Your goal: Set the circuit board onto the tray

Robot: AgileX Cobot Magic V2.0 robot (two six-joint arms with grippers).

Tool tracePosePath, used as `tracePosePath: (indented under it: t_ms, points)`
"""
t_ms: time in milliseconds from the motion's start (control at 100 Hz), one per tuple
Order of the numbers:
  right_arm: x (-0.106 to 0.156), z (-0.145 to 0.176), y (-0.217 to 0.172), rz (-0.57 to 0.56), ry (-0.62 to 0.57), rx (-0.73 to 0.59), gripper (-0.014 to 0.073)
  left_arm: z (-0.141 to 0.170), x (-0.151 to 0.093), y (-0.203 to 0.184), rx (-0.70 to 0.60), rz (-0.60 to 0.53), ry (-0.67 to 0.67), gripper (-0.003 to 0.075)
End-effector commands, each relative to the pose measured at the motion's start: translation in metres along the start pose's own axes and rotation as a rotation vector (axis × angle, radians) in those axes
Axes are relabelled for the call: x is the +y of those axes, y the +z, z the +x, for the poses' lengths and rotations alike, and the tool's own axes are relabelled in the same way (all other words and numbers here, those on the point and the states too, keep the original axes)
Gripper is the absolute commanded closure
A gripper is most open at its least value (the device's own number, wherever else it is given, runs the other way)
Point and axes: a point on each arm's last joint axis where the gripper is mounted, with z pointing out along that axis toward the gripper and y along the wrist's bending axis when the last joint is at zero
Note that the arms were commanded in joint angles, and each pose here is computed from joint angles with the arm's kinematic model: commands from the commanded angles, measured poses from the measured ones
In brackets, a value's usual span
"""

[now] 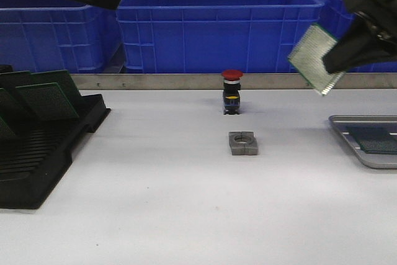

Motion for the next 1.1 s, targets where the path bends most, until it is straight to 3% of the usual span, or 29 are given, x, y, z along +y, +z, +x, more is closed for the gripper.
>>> tracePosePath:
  t_ms: [0, 170, 350, 450, 590, 660, 760, 910, 980, 1090]
  points:
    - [-0.021, -0.005, -0.021, 0.093, 0.075, -0.088, 0.0657, -0.017, 0.002, -0.01, -0.069, -0.031, -0.001, 0.0154]
    - [-0.046, -0.004, -0.027, 0.2, 0.171, -0.141, 0.0657, -0.017, 0.002, -0.01, -0.069, -0.029, -0.001, 0.0155]
    - [-0.057, 0.005, -0.012, 0.199, 0.216, -0.096, 0.0613, -0.017, 0.002, -0.01, -0.069, -0.029, -0.001, 0.0154]
    - [-0.062, 0.008, -0.008, 0.213, 0.235, -0.089, 0.0459, -0.017, 0.002, -0.01, -0.069, -0.029, -0.001, 0.0154]
    - [-0.065, 0.007, -0.009, 0.246, 0.236, -0.099, 0.0109, -0.017, 0.002, -0.01, -0.069, -0.029, -0.001, 0.0155]
    - [-0.065, 0.006, -0.01, 0.253, 0.233, -0.107, 0.0034, -0.017, 0.002, -0.01, -0.069, -0.029, -0.001, 0.0155]
    - [-0.06, 0.002, -0.016, 0.244, 0.219, -0.122, 0.0046, -0.017, 0.003, -0.011, -0.07, -0.048, 0.002, 0.0167]
    - [-0.045, -0.006, -0.031, 0.208, 0.16, -0.156, 0.0104, -0.024, 0.004, -0.021, -0.085, -0.134, 0.024, 0.0243]
    - [-0.037, -0.009, -0.041, 0.209, 0.103, -0.165, 0.0182, -0.029, 0.004, -0.032, -0.1, -0.189, 0.036, 0.0282]
    - [-0.021, -0.014, -0.06, 0.21, 0.009, -0.188, 0.041, -0.033, 0.009, -0.053, -0.117, -0.313, -0.016, 0.0398]
